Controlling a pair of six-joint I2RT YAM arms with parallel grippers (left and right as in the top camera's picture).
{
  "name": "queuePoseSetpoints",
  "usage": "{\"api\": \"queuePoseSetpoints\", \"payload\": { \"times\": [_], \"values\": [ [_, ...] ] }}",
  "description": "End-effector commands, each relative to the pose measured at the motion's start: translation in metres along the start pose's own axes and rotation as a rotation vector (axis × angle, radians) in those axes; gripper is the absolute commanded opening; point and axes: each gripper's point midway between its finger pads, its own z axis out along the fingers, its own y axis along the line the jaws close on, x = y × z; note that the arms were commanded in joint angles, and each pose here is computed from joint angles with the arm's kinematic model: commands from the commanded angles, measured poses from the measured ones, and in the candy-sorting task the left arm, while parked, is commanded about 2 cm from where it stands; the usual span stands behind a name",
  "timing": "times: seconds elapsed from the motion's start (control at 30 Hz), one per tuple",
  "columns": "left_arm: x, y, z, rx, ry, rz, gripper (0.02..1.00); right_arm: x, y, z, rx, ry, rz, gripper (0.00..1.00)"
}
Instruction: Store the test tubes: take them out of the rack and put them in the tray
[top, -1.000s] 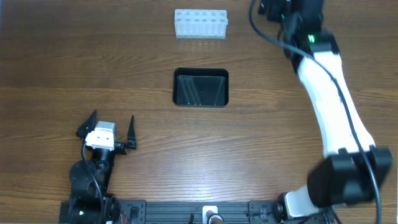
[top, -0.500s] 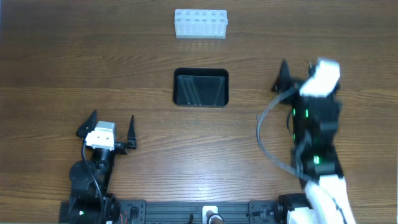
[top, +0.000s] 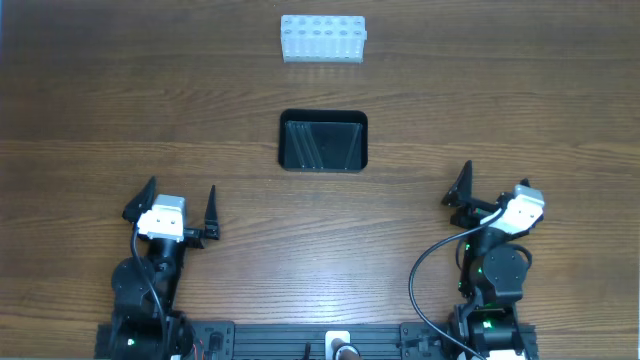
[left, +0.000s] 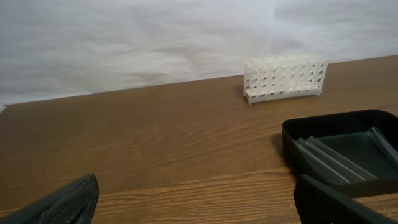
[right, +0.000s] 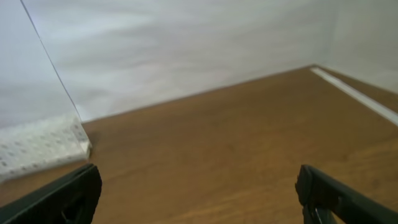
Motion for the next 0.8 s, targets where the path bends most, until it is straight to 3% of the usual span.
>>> {"api": "queuePoseSetpoints", "payload": {
  "times": [0.03,0.73,0.8],
  "values": [
    [0.001,-0.001,0.0,0.006,-0.001,0.007,0.998,0.006,-0.007,-0.002,0.027,0.004,0.009,0.993],
    [0.001,-0.001,0.0,0.007,0.0,0.007,1.0,0.008,-0.009,-0.02,0.004,0.005,0.01,0.991],
    [0.001,-0.001,0.0,0.006,-0.001,0.007,1.0,0.009,-0.01,-0.019,0.009,0.009,-0.026,0.991]
  ]
}}
